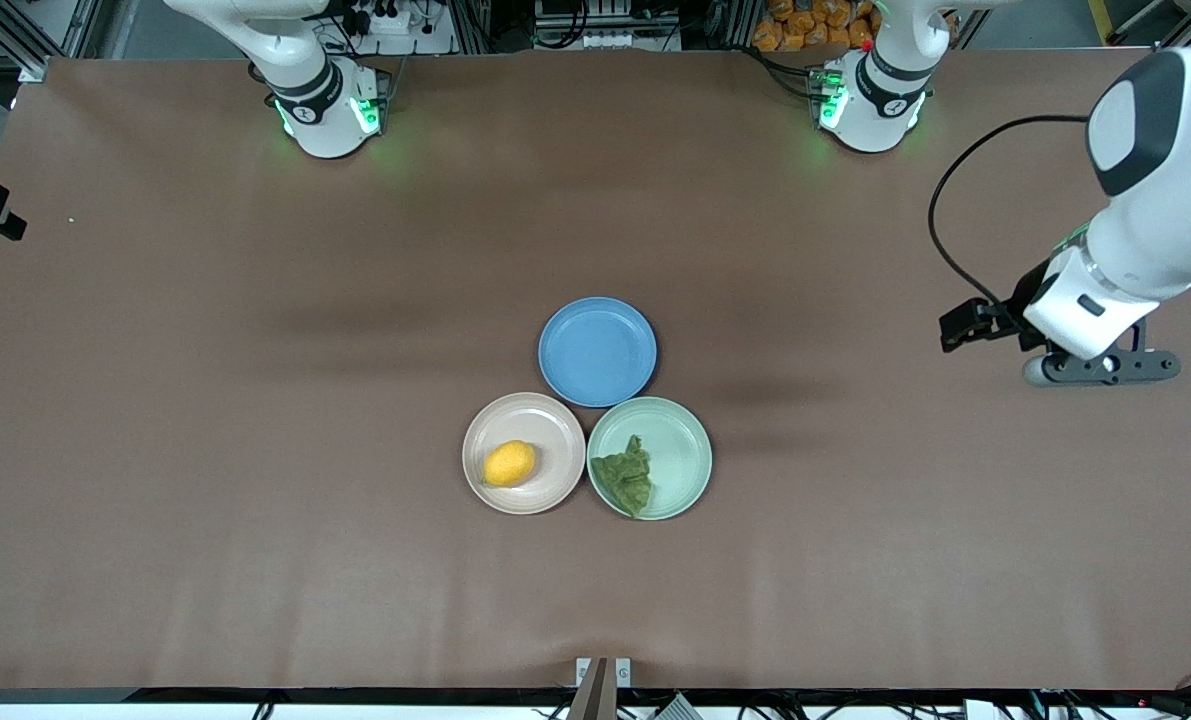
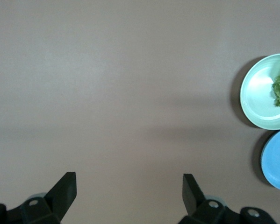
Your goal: Place lemon and lettuce in plates
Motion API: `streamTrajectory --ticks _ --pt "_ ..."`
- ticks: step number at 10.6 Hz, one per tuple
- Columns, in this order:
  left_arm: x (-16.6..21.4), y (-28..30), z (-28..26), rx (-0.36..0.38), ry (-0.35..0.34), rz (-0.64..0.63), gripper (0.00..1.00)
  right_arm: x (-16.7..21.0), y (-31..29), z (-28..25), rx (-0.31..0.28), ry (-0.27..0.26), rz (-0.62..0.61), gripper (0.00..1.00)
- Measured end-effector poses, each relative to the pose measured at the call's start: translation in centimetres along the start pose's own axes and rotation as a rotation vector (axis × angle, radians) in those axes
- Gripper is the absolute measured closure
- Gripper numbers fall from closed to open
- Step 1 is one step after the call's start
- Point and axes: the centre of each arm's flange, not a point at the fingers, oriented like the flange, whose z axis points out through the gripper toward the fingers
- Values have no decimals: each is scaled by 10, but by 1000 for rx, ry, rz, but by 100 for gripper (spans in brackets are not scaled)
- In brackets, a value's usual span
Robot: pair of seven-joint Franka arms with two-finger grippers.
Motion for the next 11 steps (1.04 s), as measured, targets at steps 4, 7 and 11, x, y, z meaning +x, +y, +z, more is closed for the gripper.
streamTrajectory --ticks 4,7,11 --pt "-17 -1 -32 6 -3 0 0 4 0 -1 -3 28 0 0" --pt "-19 -4 -44 7 -9 -4 0 6 0 2 -4 34 0 0" --pt "-15 -5 -38 7 -18 -6 0 8 1 4 -4 33 0 0"
